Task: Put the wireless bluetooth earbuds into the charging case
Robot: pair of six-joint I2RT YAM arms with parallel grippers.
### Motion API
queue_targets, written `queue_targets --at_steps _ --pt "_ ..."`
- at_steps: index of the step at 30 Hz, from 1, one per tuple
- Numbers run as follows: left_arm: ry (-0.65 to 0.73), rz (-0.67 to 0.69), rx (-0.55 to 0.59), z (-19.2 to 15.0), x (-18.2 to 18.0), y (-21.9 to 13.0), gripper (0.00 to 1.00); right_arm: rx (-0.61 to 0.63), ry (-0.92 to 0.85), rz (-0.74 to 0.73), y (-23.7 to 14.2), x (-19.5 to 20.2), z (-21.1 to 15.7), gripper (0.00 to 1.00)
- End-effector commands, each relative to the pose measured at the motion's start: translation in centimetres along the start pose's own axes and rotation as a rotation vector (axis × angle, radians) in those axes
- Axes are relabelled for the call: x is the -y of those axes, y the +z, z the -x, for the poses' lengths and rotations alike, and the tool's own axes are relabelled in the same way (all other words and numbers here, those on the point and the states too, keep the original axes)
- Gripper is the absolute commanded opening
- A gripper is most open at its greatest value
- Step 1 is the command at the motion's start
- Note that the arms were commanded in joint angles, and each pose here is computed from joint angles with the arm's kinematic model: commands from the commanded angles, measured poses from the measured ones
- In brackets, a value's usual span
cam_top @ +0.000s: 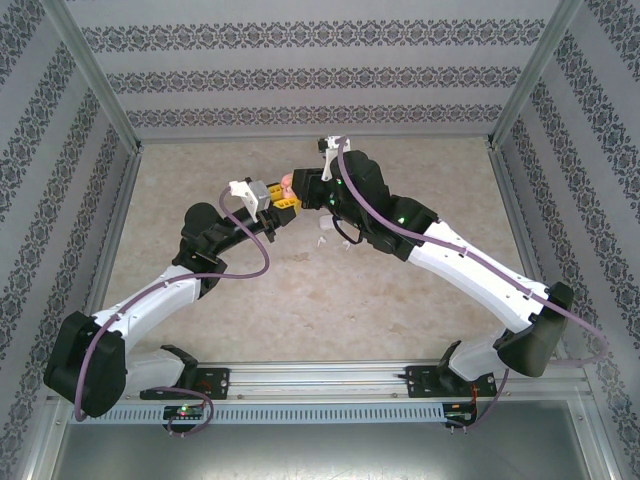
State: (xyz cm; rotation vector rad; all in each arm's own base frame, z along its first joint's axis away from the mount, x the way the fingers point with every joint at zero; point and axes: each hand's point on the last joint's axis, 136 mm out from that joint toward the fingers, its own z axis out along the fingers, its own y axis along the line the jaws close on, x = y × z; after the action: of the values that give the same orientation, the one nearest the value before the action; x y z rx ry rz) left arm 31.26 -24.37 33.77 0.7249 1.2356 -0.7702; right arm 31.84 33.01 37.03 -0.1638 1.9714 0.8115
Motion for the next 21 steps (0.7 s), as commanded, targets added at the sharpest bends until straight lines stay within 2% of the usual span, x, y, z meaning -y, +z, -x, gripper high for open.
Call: queue_targets --at_steps 1,21 --pt "0.051 -0.023 0.097 3.7 0.9 -0.1 0.0 -0.013 0.012 -0.006 0.0 0.2 -0.9 0.2" --pt "0.057 -0.027 0.104 4.0 1.0 -0.1 0.0 -0.017 -0.048 0.024 1.0 0.2 -2.7 0.17"
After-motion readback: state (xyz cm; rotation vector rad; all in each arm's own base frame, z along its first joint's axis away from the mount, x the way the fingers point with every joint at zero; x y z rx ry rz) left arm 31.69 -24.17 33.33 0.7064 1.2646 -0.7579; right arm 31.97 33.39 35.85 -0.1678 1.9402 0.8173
